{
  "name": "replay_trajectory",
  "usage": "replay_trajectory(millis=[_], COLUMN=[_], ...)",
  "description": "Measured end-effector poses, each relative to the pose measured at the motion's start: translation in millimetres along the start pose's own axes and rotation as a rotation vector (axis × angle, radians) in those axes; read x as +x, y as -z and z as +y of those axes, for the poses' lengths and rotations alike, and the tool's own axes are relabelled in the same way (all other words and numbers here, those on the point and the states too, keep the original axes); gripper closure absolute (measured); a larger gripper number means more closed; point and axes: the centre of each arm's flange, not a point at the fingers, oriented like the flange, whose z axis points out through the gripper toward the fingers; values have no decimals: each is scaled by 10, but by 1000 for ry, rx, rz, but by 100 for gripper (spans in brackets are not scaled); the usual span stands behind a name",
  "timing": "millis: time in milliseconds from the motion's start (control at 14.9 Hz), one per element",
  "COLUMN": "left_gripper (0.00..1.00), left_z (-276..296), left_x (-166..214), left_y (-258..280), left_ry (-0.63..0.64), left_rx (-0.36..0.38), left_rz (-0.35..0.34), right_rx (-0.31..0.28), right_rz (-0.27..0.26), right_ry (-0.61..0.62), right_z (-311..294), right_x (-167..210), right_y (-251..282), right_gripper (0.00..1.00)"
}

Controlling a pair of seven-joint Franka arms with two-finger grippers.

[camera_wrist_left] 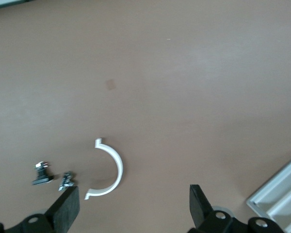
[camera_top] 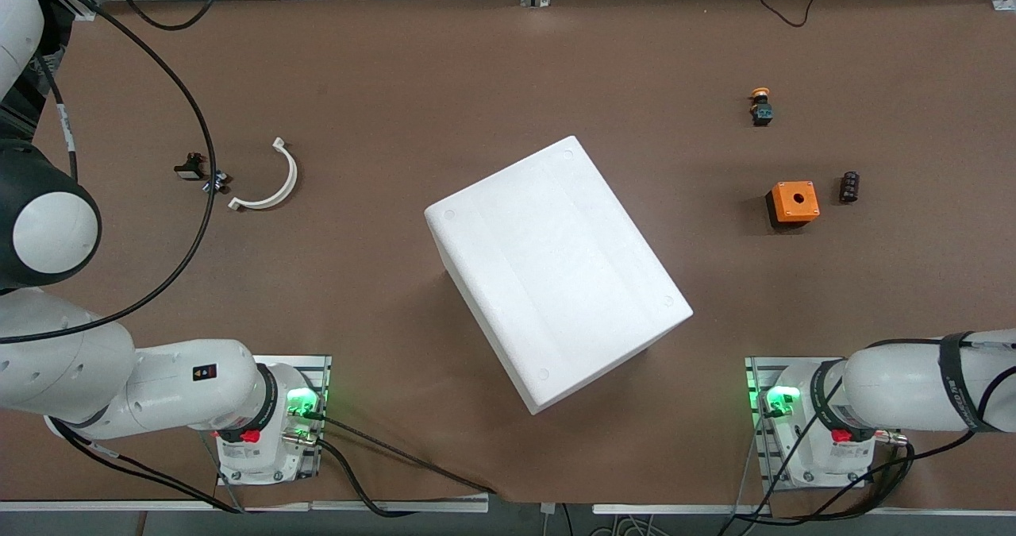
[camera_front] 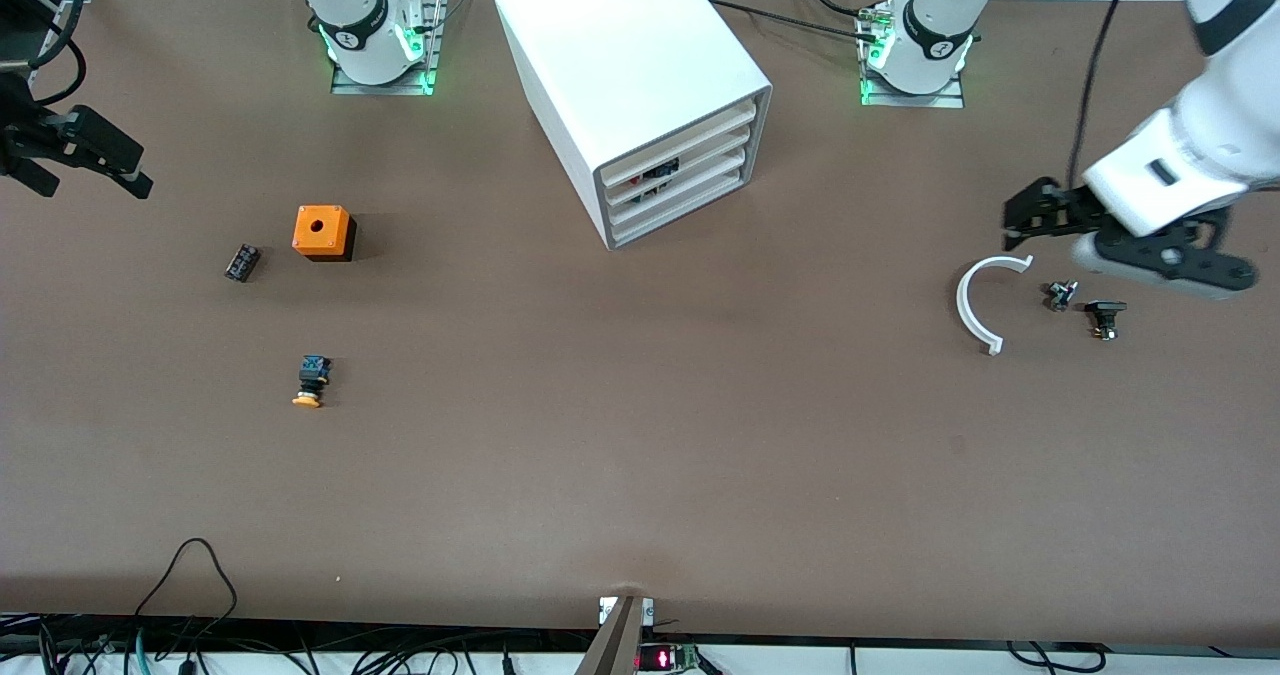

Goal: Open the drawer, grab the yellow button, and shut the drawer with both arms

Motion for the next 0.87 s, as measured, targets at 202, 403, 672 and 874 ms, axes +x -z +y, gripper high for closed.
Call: replay_trajectory(millis=[202,403,672,874], left_gripper=[0,0,0,0], left_z=[-221,-262,-182,-169], left_x=[-1,-82,-353,-438], left_y=[-113,-270,-82,-17], left_ry=[37,57,53,53], left_rx=[24,2,-12,-13], left_rz=[37,73,33,28], right_rx=[0,0,0,0], right_rz=[-1,-2,-9,-14], right_ry=[0,1,1,14], right_z=[0,-4,-7,-81], right_x=[1,1,16,26], right_y=[-3,-8,-44,-74], right_gripper=[0,0,0,0])
